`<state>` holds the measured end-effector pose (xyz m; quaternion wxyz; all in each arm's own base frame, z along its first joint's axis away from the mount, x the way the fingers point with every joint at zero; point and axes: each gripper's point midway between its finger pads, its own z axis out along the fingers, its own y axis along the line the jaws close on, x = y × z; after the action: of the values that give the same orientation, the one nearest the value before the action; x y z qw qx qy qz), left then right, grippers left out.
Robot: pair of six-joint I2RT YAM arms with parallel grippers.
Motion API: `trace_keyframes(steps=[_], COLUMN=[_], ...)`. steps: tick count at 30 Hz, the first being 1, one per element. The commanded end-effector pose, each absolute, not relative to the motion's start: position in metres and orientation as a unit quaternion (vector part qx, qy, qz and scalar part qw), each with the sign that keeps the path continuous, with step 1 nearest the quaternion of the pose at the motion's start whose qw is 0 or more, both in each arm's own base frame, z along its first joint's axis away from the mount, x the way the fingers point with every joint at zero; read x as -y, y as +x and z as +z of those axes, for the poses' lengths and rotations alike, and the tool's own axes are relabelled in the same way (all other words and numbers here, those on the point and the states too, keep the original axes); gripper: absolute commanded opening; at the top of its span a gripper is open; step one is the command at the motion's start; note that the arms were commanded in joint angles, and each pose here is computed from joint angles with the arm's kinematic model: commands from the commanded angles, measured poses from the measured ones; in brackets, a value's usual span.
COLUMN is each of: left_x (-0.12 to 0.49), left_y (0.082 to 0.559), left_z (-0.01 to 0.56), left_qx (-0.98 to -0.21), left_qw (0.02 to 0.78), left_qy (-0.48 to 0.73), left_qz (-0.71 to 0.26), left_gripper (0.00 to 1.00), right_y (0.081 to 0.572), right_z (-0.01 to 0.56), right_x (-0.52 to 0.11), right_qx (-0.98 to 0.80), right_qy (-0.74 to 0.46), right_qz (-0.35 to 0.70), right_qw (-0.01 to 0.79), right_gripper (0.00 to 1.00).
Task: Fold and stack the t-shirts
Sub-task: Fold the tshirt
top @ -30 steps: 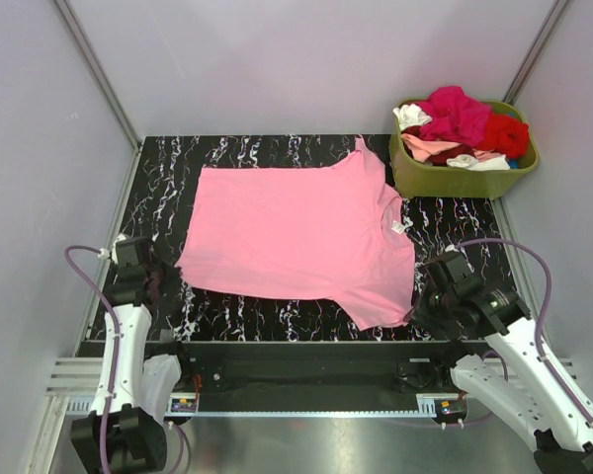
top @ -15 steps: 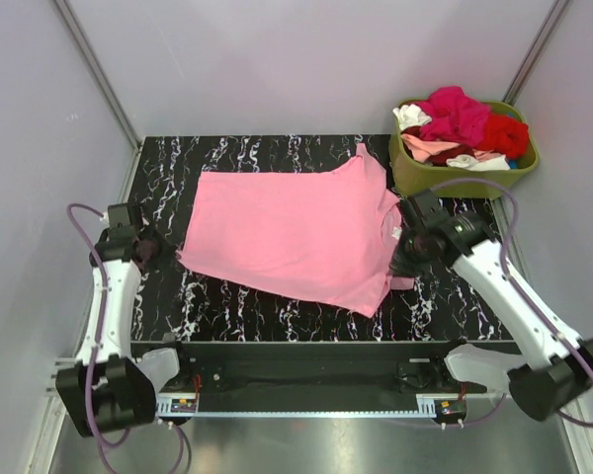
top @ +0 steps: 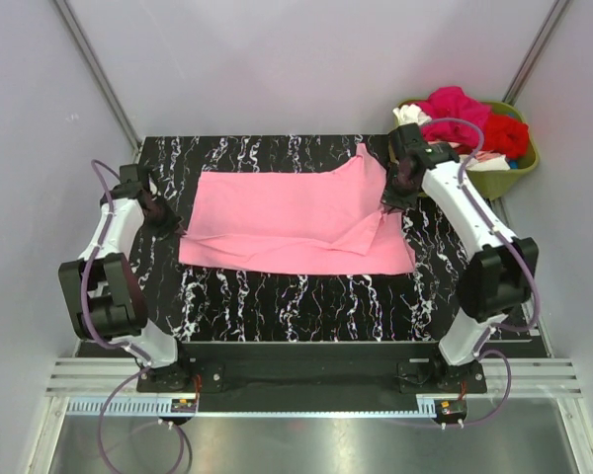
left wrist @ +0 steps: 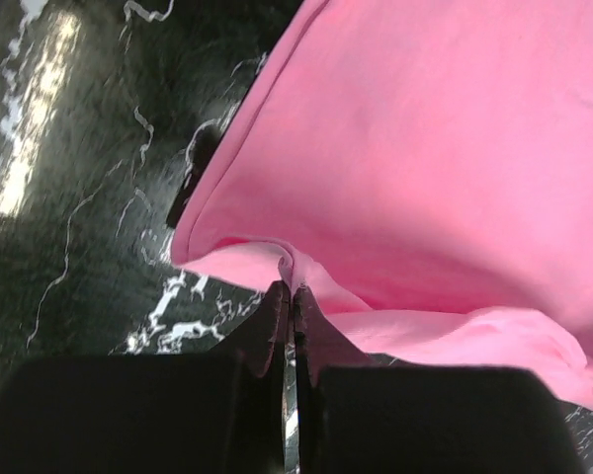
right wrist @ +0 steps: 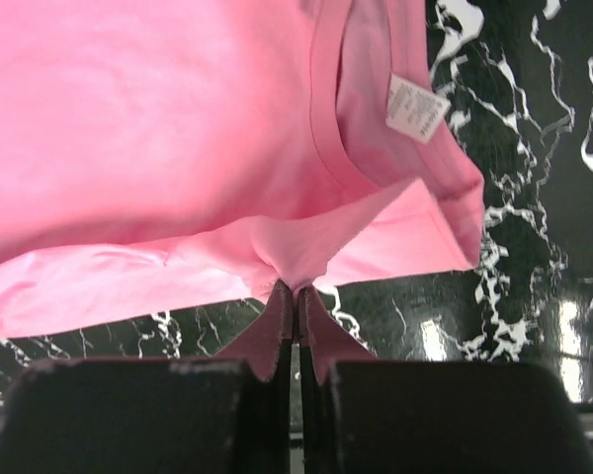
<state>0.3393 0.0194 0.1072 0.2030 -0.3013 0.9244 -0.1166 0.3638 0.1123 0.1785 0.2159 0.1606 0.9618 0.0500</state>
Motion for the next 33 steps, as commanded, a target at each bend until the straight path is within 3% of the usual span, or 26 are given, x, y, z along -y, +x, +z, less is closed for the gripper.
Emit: trace_keyframes(steps=[1, 6, 9, 10, 14, 16, 17, 18, 22, 23, 25, 26, 33], left_x=[-0.023, -0.027, -0.029, -0.029, -0.032, -0.033, -0.037, -0.037, -0.038, -0.036, -0.028, -0.025, -0.002], left_y=[0.37, 0.389, 0.397, 0.399, 0.408, 0.406, 0.403, 0.396, 0.369, 0.362, 0.342, 0.335, 0.301], left_z=[0.119, 0.1, 0.088, 0.086, 0.086, 0.099, 0.103, 0.113, 0.122, 0.128, 0.109, 0.11, 0.054], left_qx=[-0.924, -0.931, -0.935, -0.937, -0.94, -0.937, -0.936, -0.933, -0.931, -0.929, -0.929, -0.926, -0.913], left_qw=[0.227, 0.199, 0.182, 0.175, 0.166, 0.182, 0.189, 0.201, 0.218, 0.228, 0.213, 0.22, 0.189], left_qy=[-0.277, -0.278, -0.278, -0.275, -0.268, -0.274, -0.278, -0.278, -0.278, -0.278, -0.285, -0.288, -0.33], left_qz=[-0.134, -0.13, -0.127, -0.129, -0.128, -0.122, -0.109, -0.105, -0.09, -0.09, -0.1, -0.105, -0.148], left_gripper=[0.0, 0.0, 0.18, 0.27, 0.34, 0.4, 0.53, 0.58, 0.7, 0.73, 0.74, 0.75, 0.76], right_y=[0.391, 0.419, 0.437, 0.443, 0.478, 0.496, 0.5, 0.499, 0.47, 0.437, 0.418, 0.388, 0.324], right_z=[0.186, 0.164, 0.148, 0.134, 0.122, 0.143, 0.139, 0.153, 0.157, 0.154, 0.176, 0.142, 0.095], right_x=[-0.111, -0.108, -0.099, -0.096, -0.08, -0.084, -0.086, -0.087, -0.079, -0.071, -0.065, -0.066, -0.073], right_qx=[-0.959, -0.962, -0.963, -0.965, -0.961, -0.958, -0.96, -0.96, -0.96, -0.961, -0.945, -0.953, -0.952], right_qy=[0.141, 0.147, 0.16, 0.165, 0.194, 0.187, 0.183, 0.177, 0.18, 0.189, 0.205, 0.217, 0.235], right_qz=[0.044, 0.031, 0.015, 0.01, 0.019, 0.046, 0.049, 0.052, 0.042, 0.031, 0.053, 0.063, 0.125], right_qw=[0.243, 0.227, 0.218, 0.205, 0.196, 0.213, 0.207, 0.211, 0.213, 0.202, 0.249, 0.201, 0.151], right_gripper=[0.0, 0.0, 0.0, 0.08, 0.56, 0.71, 0.82, 0.9, 0.93, 0.94, 0.97, 0.97, 0.93])
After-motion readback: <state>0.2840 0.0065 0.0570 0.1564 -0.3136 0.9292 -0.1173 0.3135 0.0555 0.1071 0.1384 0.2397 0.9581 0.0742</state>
